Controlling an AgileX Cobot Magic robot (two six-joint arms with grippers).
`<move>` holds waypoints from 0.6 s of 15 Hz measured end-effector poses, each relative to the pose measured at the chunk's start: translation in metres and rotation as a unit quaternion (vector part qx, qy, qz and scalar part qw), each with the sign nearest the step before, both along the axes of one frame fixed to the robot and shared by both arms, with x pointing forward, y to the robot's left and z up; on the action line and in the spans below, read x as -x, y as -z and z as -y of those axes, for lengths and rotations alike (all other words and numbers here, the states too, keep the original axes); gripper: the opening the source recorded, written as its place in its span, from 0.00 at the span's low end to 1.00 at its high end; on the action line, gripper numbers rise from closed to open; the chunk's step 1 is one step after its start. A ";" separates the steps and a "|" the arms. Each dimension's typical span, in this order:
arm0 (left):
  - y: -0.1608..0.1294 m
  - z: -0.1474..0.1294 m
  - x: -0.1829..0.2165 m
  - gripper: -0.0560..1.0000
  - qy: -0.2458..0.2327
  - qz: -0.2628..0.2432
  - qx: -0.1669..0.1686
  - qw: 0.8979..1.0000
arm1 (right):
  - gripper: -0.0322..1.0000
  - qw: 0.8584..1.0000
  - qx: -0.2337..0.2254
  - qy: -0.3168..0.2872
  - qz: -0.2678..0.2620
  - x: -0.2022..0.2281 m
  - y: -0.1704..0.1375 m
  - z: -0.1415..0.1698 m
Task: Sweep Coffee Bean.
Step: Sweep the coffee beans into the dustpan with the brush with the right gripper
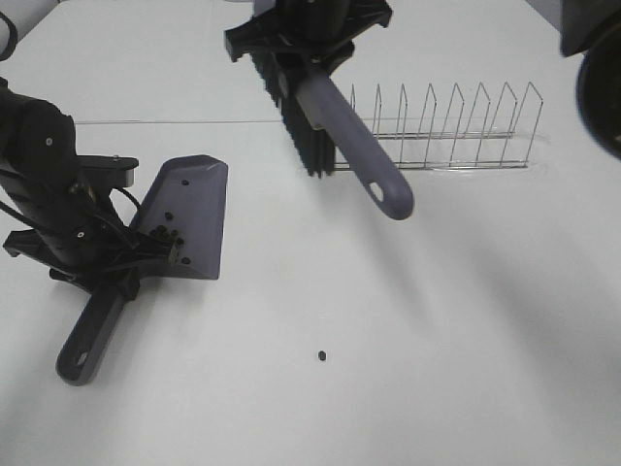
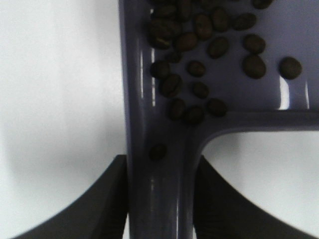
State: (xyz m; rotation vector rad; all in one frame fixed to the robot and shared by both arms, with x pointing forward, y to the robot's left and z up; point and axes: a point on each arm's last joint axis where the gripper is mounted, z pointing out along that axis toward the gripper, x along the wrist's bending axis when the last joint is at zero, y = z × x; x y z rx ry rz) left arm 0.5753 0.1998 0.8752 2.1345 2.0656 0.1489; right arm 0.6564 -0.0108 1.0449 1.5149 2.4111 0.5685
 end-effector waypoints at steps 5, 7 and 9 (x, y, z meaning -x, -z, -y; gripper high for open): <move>0.000 -0.001 0.004 0.39 0.001 -0.025 -0.008 1.000 | 0.37 0.985 0.066 0.101 -0.125 0.068 0.018 0.072; 0.000 -0.001 0.005 0.39 0.001 -0.028 -0.009 1.000 | 0.37 0.973 0.090 0.130 -0.166 0.099 0.033 0.092; 0.000 -0.002 0.006 0.39 0.003 -0.037 -0.012 0.999 | 0.37 0.968 0.085 0.161 -0.173 0.128 0.039 0.110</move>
